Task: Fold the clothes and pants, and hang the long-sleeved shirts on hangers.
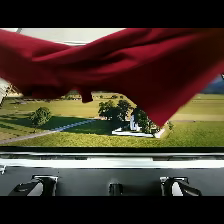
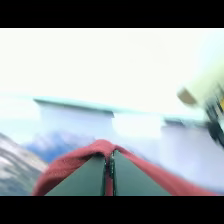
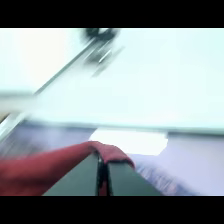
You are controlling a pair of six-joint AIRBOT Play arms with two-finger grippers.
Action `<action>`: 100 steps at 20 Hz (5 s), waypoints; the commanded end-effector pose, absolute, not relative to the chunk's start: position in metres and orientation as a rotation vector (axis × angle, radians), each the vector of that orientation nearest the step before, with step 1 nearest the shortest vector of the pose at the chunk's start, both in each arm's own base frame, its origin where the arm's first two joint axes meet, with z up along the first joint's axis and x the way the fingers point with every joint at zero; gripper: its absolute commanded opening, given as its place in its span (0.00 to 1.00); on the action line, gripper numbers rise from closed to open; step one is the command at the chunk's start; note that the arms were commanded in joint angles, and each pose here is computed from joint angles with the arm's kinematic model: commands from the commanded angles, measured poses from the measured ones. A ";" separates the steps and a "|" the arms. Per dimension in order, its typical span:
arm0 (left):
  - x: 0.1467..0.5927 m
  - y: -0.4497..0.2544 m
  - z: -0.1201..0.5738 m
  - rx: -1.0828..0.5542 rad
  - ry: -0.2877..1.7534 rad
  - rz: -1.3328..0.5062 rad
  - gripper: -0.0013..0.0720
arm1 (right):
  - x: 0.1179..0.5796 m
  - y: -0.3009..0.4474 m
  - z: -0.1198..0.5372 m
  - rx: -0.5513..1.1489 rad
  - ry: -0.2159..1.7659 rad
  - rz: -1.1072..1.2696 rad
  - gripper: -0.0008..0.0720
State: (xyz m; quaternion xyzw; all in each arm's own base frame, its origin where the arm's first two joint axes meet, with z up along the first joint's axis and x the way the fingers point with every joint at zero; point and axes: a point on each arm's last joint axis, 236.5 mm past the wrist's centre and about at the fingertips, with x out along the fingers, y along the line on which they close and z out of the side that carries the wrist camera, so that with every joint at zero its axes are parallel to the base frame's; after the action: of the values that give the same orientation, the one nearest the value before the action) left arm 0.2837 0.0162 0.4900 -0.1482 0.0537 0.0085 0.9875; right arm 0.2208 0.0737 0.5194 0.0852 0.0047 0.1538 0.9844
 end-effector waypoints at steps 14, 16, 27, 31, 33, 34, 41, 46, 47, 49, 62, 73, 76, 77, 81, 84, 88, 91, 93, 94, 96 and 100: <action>0.478 0.018 0.188 -0.273 0.927 -0.097 0.04 | 0.420 0.028 0.238 0.600 1.036 0.309 0.06; 0.515 0.016 0.118 -0.302 1.020 -0.095 0.04 | 0.451 0.031 0.160 0.561 1.202 0.254 0.06; 0.577 0.033 -0.053 -0.347 1.129 -0.040 0.04 | 0.564 -0.004 -0.021 0.520 1.195 -0.026 0.06; 0.569 0.034 -0.038 -0.338 1.166 -0.065 0.04 | 0.553 -0.002 -0.020 0.545 1.239 -0.032 0.06; 0.557 0.032 -0.030 -0.316 1.217 -0.097 0.04 | 0.536 0.000 -0.021 0.539 1.311 -0.028 0.06; 0.549 0.032 -0.026 -0.317 1.251 -0.107 0.04 | 0.525 0.001 -0.022 0.534 1.355 -0.025 0.06; 0.483 0.023 -0.030 -0.297 1.536 -0.148 0.04 | 0.461 0.008 -0.027 0.504 1.633 -0.018 0.06; 0.473 0.037 -0.035 -0.283 1.585 -0.064 0.04 | 0.442 0.007 -0.040 0.494 1.737 -0.027 0.06; 0.470 0.036 -0.036 -0.286 1.599 -0.065 0.04 | 0.440 0.007 -0.043 0.494 1.755 -0.027 0.06; 0.457 0.033 -0.042 -0.299 1.656 -0.063 0.04 | 0.436 0.007 -0.048 0.492 1.781 -0.030 0.06; 0.425 0.020 -0.068 -0.249 1.800 -0.028 0.04 | 0.411 -0.001 -0.071 0.461 1.933 -0.070 0.06; 0.435 0.029 -0.081 -0.216 1.770 0.004 0.04 | 0.403 -0.001 -0.081 0.464 1.988 -0.083 0.06; 0.434 0.038 -0.082 -0.178 1.772 0.032 0.04 | 0.403 0.000 -0.081 0.468 1.991 -0.078 0.06; 0.434 0.038 -0.082 -0.178 1.772 0.032 0.04 | 0.403 0.000 -0.081 0.468 1.991 -0.078 0.06; 0.436 0.039 -0.082 -0.176 1.764 0.034 0.04 | 0.405 0.010 -0.079 0.504 1.989 -0.037 0.06; 0.437 0.041 -0.083 -0.169 1.759 0.041 0.04 | 0.405 0.021 -0.077 0.510 1.992 -0.017 0.06; 0.438 0.041 -0.084 -0.170 1.757 0.041 0.04 | 0.402 0.021 -0.084 0.399 2.007 -0.064 0.07; 0.438 0.041 -0.084 -0.169 1.754 0.041 0.07 | 0.401 0.019 -0.084 0.380 2.008 -0.076 0.20; 0.439 0.042 -0.080 -0.170 1.749 0.043 0.30 | 0.402 0.019 -0.078 0.361 1.991 -0.047 0.47; 0.441 0.044 -0.075 -0.172 1.738 0.046 0.41 | 0.404 0.017 -0.071 0.334 1.972 -0.026 0.62; 0.443 0.054 -0.059 -0.187 1.697 0.063 0.69 | 0.409 -0.001 -0.052 0.265 1.900 -0.034 0.69; 0.433 0.080 -0.014 -0.351 1.605 0.075 0.77 | 0.421 -0.062 0.003 0.333 1.683 -0.077 0.67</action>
State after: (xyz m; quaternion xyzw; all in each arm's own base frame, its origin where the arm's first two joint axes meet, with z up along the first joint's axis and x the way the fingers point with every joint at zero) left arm 0.4392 0.0689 -0.0403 -0.1095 0.7354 0.0352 0.6678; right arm 0.4158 -0.0239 -0.0296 0.1417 0.7833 -0.0230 0.6049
